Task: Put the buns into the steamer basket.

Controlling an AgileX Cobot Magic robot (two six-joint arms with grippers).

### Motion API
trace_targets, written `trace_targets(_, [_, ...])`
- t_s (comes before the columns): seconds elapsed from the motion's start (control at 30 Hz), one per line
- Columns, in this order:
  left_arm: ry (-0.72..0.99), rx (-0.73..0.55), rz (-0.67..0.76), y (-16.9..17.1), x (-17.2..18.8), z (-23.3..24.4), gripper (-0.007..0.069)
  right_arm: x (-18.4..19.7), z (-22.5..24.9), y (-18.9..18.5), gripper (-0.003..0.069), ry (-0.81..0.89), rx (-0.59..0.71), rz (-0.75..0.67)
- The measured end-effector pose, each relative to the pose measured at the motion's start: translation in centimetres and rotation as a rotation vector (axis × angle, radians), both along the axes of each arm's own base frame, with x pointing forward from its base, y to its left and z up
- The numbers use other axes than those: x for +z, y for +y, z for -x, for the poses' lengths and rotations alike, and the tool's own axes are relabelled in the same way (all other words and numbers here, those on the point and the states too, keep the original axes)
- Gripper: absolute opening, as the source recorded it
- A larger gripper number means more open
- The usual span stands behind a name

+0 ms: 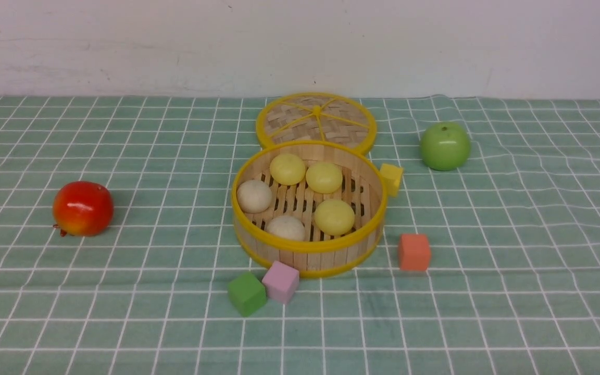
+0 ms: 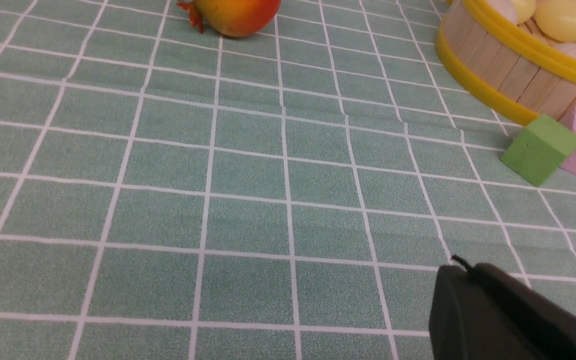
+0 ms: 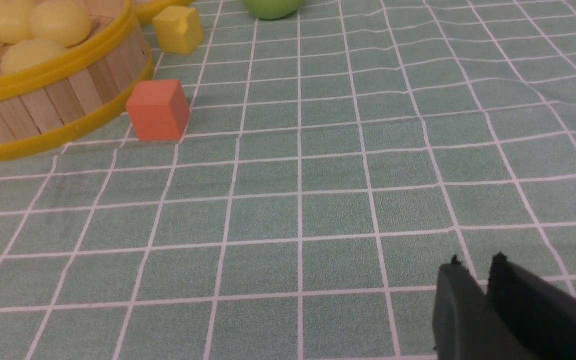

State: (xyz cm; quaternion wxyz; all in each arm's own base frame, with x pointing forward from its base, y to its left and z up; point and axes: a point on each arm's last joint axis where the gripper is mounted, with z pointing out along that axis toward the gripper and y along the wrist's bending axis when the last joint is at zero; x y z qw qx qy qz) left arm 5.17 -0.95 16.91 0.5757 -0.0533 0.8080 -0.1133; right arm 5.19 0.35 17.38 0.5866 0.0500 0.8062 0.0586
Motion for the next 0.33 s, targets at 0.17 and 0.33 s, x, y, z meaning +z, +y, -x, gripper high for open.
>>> trace_targets(0.17, [0.0,0.0,0.0,0.0,0.0,0.0,-0.0002,0.0,0.0,0.0,0.0095,0.0,0.0,0.0])
trace_targets(0.33, [0.0,0.0,0.0,0.0,0.0,0.0,0.0002,0.0,0.0,0.0,0.0101,0.0,0.0,0.0])
